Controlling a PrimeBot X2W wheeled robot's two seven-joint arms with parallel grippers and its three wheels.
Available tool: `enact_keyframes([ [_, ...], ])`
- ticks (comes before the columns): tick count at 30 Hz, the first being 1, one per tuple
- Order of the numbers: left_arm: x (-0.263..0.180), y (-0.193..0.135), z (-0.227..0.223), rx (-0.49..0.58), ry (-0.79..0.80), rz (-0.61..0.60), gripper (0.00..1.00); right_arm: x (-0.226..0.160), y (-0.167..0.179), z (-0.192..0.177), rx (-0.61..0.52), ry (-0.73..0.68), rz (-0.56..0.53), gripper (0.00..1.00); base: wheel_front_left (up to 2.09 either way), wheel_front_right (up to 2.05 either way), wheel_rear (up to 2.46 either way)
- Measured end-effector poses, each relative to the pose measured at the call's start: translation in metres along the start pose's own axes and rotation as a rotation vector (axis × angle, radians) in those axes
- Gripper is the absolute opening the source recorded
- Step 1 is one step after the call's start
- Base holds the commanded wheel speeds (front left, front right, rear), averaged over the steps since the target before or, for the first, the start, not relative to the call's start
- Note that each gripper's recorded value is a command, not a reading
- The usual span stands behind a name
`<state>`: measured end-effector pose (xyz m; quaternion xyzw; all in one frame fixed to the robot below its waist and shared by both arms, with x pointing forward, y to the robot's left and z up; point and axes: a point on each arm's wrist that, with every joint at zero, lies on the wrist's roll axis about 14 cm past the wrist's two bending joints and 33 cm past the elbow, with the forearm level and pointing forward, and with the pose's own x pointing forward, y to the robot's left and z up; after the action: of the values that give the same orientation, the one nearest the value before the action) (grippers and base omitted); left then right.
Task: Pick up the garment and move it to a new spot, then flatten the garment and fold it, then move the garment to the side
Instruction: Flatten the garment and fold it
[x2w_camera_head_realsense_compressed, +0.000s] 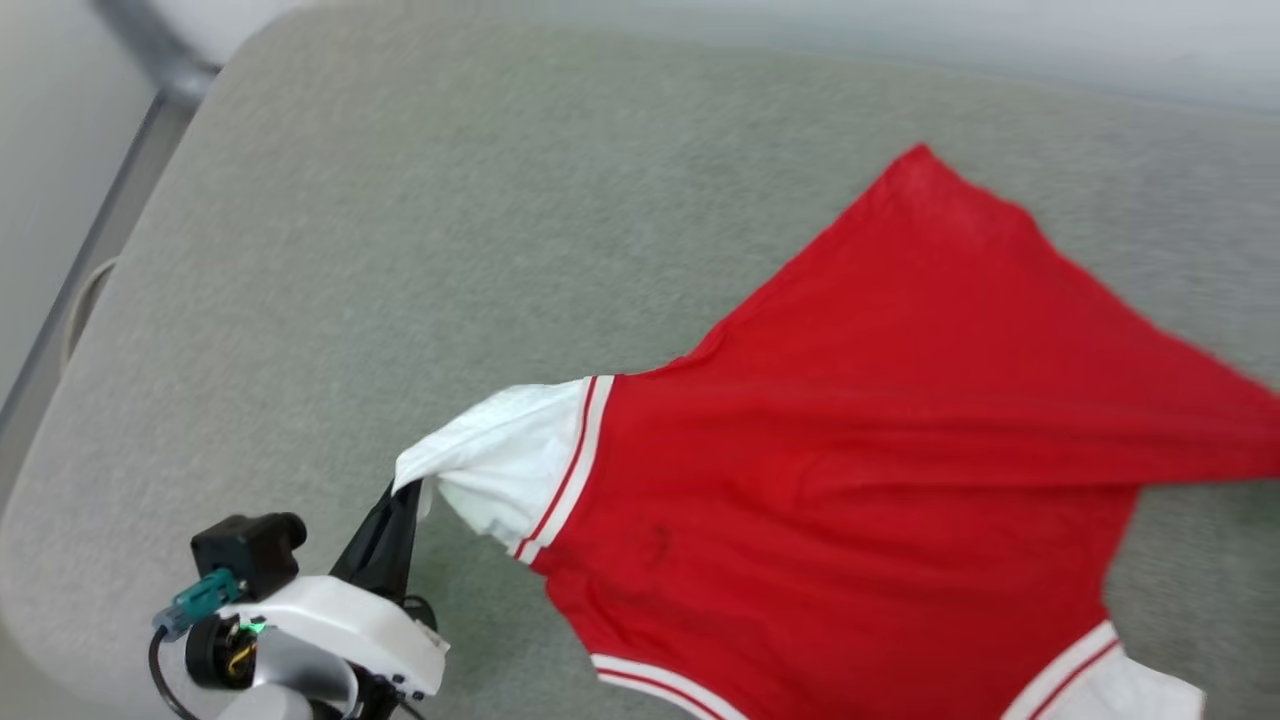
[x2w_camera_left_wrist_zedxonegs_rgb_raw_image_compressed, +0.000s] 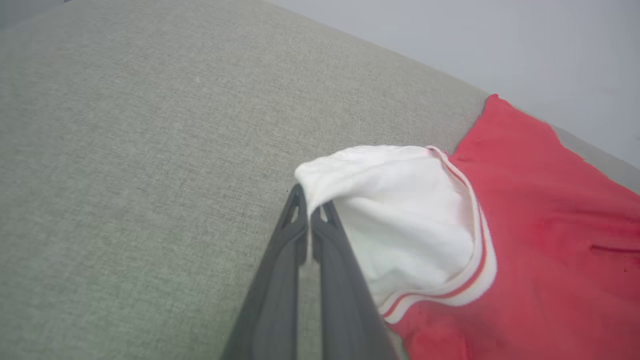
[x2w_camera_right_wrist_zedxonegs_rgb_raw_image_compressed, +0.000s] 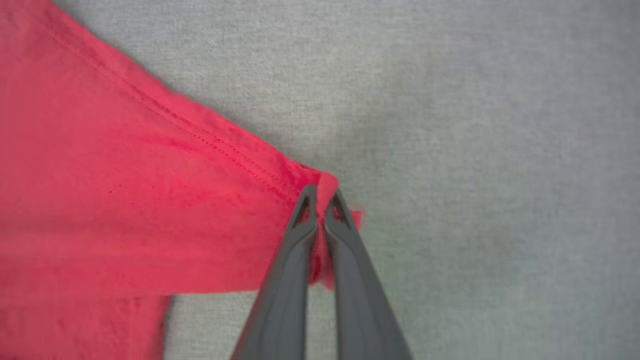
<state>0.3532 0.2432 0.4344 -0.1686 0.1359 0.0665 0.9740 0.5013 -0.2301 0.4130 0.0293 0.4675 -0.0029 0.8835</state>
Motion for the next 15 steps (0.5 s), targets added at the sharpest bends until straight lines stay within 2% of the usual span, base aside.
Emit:
enact_keyframes([
  [5, 0.001, -0.011, -0.005, -0.005, 0.024, -0.031, 0.0, -0.041, -0.028, -0.051, 0.062, -0.007, -0.025, 0.0, 0.0, 0.0, 0.0],
  [11, 0.003, -0.029, -0.011, 0.007, 0.048, -0.08, 0.0, -0.08, -0.066, -0.127, 0.196, 0.035, -0.087, 0.0, 0.0, 0.0, 0.0],
  [15, 0.005, -0.042, -0.012, 0.013, 0.062, -0.12, 0.0, -0.1, -0.076, -0.167, 0.276, 0.04, -0.108, 0.0, 0.0, 0.0, 0.0],
])
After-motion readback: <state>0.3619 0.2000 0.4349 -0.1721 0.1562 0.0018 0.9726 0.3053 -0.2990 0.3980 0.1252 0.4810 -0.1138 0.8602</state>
